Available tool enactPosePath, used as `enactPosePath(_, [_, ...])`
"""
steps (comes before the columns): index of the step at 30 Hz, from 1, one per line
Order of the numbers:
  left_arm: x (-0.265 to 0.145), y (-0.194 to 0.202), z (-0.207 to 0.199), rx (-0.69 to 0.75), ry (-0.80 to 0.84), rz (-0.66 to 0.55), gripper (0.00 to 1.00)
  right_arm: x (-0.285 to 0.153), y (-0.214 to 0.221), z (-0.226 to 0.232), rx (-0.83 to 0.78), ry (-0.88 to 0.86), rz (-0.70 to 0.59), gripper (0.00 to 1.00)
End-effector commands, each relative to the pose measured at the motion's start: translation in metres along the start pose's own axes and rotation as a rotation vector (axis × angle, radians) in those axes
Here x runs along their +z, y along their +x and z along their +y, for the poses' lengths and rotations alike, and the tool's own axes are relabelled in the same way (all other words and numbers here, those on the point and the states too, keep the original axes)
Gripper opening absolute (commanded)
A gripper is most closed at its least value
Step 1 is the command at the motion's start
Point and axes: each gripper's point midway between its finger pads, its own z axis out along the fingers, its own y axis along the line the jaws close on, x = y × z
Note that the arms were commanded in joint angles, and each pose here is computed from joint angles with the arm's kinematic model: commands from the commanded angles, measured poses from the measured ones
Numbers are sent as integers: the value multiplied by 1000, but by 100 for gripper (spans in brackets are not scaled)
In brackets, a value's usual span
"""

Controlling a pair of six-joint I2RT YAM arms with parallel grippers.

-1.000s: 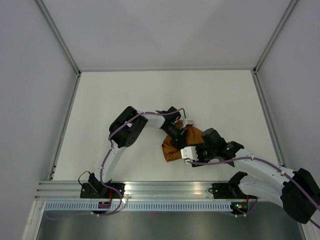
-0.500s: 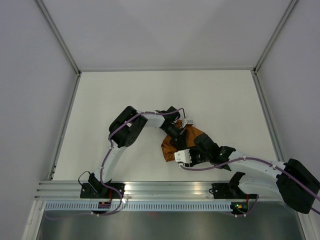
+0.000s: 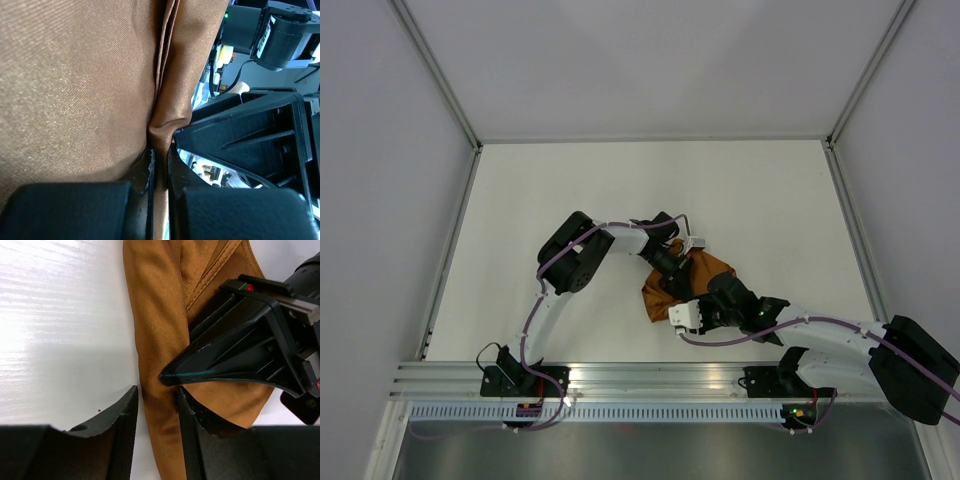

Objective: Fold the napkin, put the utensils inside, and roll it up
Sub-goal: Roll the napkin with the utensil

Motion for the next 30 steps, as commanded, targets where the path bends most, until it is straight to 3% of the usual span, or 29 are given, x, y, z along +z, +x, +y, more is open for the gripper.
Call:
enactPosePath(1, [2,22,58,-150,-165,29,2,-3,25,5,-14,21,101,43])
enactPosePath(15, [1,22,57,-149,-159,28,2,0,28,10,-5,1,109,40])
enactPosePath(16, [1,21,57,-148,-159,27,2,2,30,13,4,-10,117,36])
enactPosePath(17, [1,21,54,-143,-156,27,2,3,30,14,7,-16,118,22])
enactPosePath(19, [-1,21,54,-138,-160,24,4,5,32,16,15,-21,124,15])
enactPosePath(23, [-3,19,52,-119,-175,16,16,6,35,20,31,-34,131,1])
enactPosePath(26, [-5,15,48,-110,-177,-7,25,6,35,24,43,-62,127,1])
enactPosePath(30, [-12,0,31,-63,-166,-78,29,7,35,31,77,-130,108,1])
